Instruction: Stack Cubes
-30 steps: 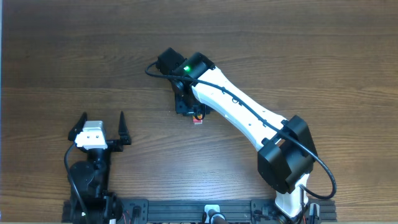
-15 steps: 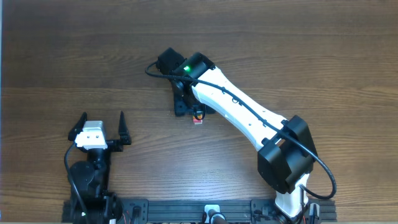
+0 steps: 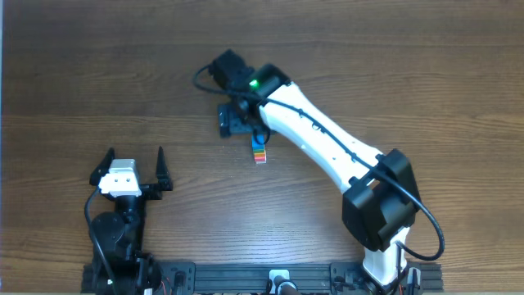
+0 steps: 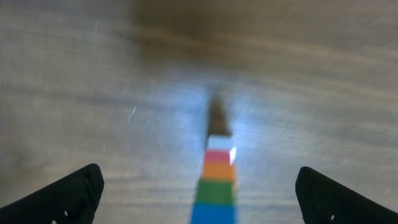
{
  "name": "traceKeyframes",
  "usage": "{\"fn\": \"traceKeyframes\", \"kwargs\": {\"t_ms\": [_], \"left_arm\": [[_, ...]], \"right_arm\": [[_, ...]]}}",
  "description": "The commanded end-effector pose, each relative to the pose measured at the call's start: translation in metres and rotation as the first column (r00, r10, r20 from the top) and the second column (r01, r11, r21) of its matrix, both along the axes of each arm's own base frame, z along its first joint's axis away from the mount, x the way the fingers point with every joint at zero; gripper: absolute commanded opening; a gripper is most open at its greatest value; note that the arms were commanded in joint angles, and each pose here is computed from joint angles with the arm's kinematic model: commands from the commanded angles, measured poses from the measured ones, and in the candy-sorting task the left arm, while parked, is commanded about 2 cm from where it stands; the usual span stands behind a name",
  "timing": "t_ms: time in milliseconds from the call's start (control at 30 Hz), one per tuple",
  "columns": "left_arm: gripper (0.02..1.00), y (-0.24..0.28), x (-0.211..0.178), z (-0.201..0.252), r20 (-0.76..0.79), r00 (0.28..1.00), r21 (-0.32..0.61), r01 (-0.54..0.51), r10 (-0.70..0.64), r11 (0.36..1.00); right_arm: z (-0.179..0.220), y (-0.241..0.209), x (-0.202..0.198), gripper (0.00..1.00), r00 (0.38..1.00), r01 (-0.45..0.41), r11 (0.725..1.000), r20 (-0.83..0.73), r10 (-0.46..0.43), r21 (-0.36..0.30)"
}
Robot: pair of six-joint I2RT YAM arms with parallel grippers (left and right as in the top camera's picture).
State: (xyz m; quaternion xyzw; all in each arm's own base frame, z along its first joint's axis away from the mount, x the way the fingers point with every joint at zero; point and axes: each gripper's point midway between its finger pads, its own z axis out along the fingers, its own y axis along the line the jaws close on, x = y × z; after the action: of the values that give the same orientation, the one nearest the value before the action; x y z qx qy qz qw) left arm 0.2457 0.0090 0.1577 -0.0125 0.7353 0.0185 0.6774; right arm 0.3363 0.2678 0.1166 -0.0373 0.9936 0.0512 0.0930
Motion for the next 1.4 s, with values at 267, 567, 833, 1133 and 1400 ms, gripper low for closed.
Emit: {"fn": "traceKeyframes", "kwargs": {"t_ms": [267, 567, 833, 1133, 1400], "left_arm": [[0.998, -0.002, 0.000, 0.000, 0.005, 1.000, 0.013, 0.010, -0.010, 1.000], [1.000, -0.002, 0.000, 0.000, 0.005, 1.000, 0.013, 0.010, -0.010, 1.000], [1.000, -0.002, 0.000, 0.000, 0.005, 1.000, 0.013, 0.010, -0.010, 1.000], [1.000, -0.002, 0.000, 0.000, 0.005, 1.000, 0.013, 0.010, -0.010, 1.000], [1.000, -0.002, 0.000, 0.000, 0.005, 1.000, 0.013, 0.010, -0.010, 1.000]], "right_arm": [[0.077, -0.139, 0.099, 0.991, 0.954, 0.135, 0.968, 0.292, -0.069, -0.210], [0.141, -0.241, 0.080, 0.991, 0.891, 0.296, 0.935, 0.409, -0.196, -0.197], [0.175, -0.287, 0.017, 0.991, 0.785, 0.351, 0.936, 0.555, -0.275, -0.032], [0.191, -0.279, -0.093, 0.991, 0.590, 0.248, 0.964, 0.775, -0.226, 0.092], [0.179, -0.273, -0.151, 0.993, 0.451, 0.192, 0.970, 0.864, -0.225, 0.152]]}}
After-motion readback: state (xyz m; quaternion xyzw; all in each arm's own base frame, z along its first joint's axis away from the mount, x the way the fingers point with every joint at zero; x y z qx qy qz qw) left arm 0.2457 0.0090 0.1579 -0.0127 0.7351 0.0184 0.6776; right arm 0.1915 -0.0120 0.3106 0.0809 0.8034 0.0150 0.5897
